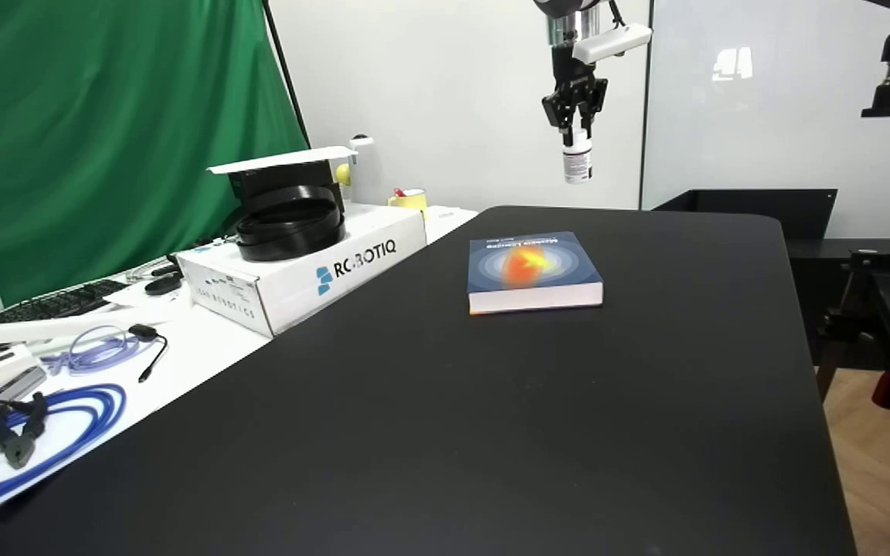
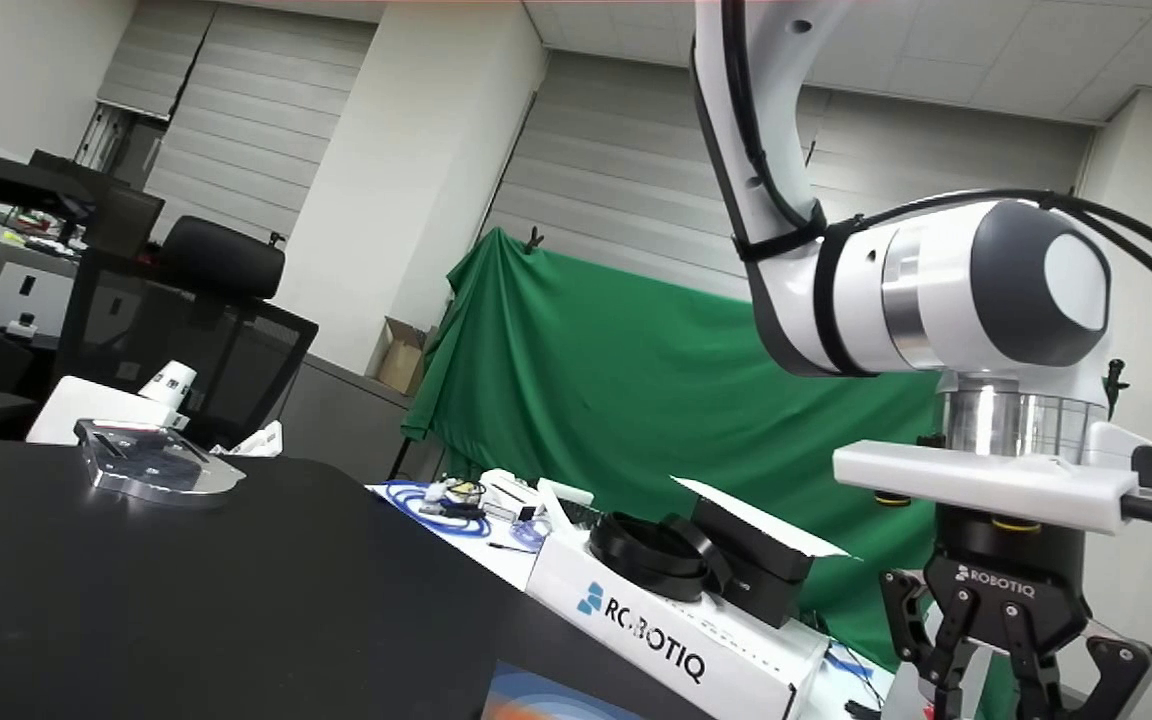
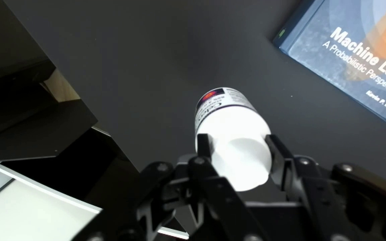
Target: Put the bottle on the table
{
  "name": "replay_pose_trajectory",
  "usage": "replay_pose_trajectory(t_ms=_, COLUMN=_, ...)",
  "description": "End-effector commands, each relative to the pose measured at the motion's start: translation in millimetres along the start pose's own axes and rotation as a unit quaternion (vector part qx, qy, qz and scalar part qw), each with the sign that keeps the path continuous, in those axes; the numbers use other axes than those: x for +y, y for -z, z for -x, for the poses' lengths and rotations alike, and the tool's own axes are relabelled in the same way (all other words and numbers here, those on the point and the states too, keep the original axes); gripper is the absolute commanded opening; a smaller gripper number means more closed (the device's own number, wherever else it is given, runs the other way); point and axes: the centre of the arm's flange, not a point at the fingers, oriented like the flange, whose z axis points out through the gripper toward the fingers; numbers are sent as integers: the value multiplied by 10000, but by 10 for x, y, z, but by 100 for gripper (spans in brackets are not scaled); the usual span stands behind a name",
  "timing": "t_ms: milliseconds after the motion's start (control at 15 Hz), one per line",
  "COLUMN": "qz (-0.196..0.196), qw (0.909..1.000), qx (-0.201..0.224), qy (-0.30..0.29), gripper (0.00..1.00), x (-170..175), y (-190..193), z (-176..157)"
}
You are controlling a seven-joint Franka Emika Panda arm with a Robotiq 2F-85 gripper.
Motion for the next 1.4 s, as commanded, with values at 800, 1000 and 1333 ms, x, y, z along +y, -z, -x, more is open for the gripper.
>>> replay_pose_trajectory(t_ms=800, qz=-417, qw=9972, qx=13, qy=-618, gripper=19, x=92, y=-543, z=-919)
replay_pose_trajectory(t_ms=1000, qz=-458, qw=9968, qx=-61, qy=-653, gripper=19, x=154, y=-876, z=-920)
replay_pose_trajectory(t_ms=1333, qz=-474, qw=9961, qx=-224, qy=-709, gripper=19, x=211, y=-1253, z=-905)
